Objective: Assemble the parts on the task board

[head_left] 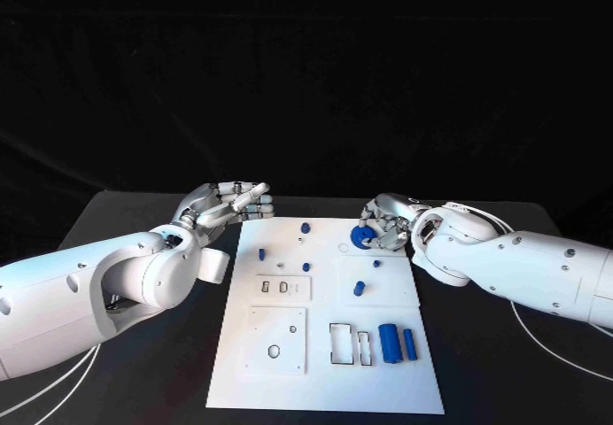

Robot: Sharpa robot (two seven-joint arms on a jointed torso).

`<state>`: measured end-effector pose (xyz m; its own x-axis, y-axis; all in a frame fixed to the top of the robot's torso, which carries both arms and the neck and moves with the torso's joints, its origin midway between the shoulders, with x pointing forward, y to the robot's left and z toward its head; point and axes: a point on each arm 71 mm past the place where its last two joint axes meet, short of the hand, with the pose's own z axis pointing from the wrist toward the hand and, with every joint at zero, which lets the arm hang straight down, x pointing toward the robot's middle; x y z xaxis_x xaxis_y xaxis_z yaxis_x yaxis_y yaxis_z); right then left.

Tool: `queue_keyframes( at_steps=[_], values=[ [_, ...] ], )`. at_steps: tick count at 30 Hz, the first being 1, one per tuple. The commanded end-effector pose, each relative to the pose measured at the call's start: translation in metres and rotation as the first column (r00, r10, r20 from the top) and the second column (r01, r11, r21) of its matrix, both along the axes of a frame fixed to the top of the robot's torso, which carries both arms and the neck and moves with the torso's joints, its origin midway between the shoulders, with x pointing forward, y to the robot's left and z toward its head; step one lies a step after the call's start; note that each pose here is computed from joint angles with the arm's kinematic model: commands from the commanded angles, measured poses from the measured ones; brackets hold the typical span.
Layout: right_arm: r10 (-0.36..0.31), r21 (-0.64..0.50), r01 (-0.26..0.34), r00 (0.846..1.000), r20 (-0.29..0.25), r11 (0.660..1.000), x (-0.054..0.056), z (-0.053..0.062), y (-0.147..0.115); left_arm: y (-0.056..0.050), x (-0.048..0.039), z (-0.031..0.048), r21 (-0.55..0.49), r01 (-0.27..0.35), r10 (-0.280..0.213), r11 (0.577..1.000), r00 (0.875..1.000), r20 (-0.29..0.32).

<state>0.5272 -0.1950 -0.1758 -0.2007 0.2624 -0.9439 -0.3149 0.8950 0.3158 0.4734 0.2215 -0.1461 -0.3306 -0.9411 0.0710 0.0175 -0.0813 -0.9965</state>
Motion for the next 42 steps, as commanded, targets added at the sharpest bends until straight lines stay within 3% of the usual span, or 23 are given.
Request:
queue_keyframes(
  at_steps=[1,11,18,28,42],
  values=[
    [0.049,0.005,-0.049,0.993,0.106,0.999,-0.005,0.008,0.008,-0.002,-0.0002,0.0011,-0.01,0.02,-0.02,1.0,1.0,0.001],
    [0.136,-0.035,-0.132,0.96,0.244,0.991,-0.018,0.028,0.042,-0.003,0.0002,0.0008,-0.011,0.025,-0.025,1.0,1.0,0.0],
    [0.19,-0.068,-0.178,0.939,0.287,0.982,-0.024,0.032,0.078,-0.004,0.0007,0.0007,-0.012,0.025,-0.025,1.0,1.0,0.001],
    [0.224,-0.088,-0.208,0.938,0.266,0.974,-0.024,0.016,0.114,-0.004,0.0011,0.0008,-0.011,0.021,-0.021,1.0,1.0,0.005],
    [0.241,-0.103,-0.224,0.944,0.223,0.969,-0.023,-0.004,0.131,-0.003,0.0012,0.0012,-0.012,0.019,-0.019,1.0,1.0,0.008]
  ],
)
